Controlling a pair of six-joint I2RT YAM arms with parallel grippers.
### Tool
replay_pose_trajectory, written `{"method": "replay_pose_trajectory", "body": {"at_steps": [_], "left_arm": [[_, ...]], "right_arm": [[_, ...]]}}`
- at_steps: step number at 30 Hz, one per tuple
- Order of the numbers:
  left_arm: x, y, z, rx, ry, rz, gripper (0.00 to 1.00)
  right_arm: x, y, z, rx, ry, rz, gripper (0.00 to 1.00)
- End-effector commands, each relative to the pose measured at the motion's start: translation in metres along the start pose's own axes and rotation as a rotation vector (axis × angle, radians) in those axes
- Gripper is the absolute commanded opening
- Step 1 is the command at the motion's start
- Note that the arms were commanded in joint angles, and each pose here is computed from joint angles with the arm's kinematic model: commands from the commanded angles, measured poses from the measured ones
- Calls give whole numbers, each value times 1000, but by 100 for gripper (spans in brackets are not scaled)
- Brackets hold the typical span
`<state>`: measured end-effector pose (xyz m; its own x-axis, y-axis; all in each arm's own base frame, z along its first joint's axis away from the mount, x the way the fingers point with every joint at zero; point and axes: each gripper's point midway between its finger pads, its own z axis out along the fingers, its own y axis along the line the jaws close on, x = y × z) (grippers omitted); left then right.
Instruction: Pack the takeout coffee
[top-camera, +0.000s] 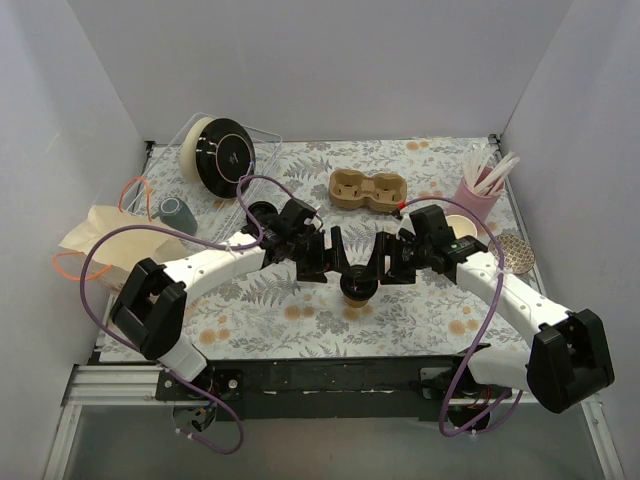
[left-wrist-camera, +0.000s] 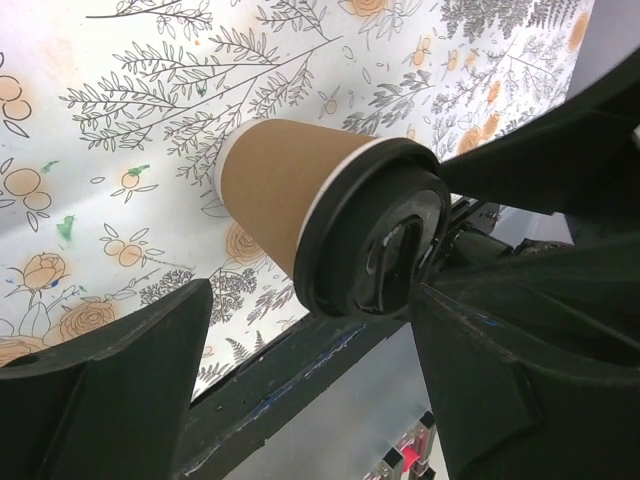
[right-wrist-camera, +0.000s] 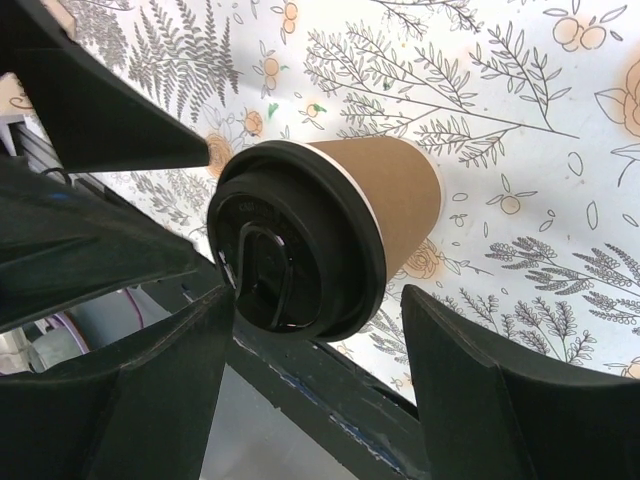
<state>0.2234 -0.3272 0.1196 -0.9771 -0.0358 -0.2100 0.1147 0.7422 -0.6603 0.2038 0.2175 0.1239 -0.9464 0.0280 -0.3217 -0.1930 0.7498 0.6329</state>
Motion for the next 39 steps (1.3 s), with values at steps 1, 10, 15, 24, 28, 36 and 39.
{"method": "replay_pose_trajectory", "body": {"at_steps": [1,10,15,24,28,36,39], "left_arm": [[-12,-17,-23,29,-71,53,79],[-20,7,-17,-33,-55,113,62],[-13,18,-5,-44,-15,116,57],[1,37,7,-42,4,115,56],[16,61,15,-103,42,76,50],[41,112,20,-271,87,10,46],[46,115,22,-280,103,-10,46]], "right_arm": [[0,0,5,-8,-15,-8,75],[13,-18,17,31,20,-15,65],[18,-24,20,38,29,-26,58],[28,-36,28,66,76,-20,51],[36,-43,31,77,99,-10,49],[57,-62,42,95,149,14,46],[59,-63,44,85,156,-12,45]]}}
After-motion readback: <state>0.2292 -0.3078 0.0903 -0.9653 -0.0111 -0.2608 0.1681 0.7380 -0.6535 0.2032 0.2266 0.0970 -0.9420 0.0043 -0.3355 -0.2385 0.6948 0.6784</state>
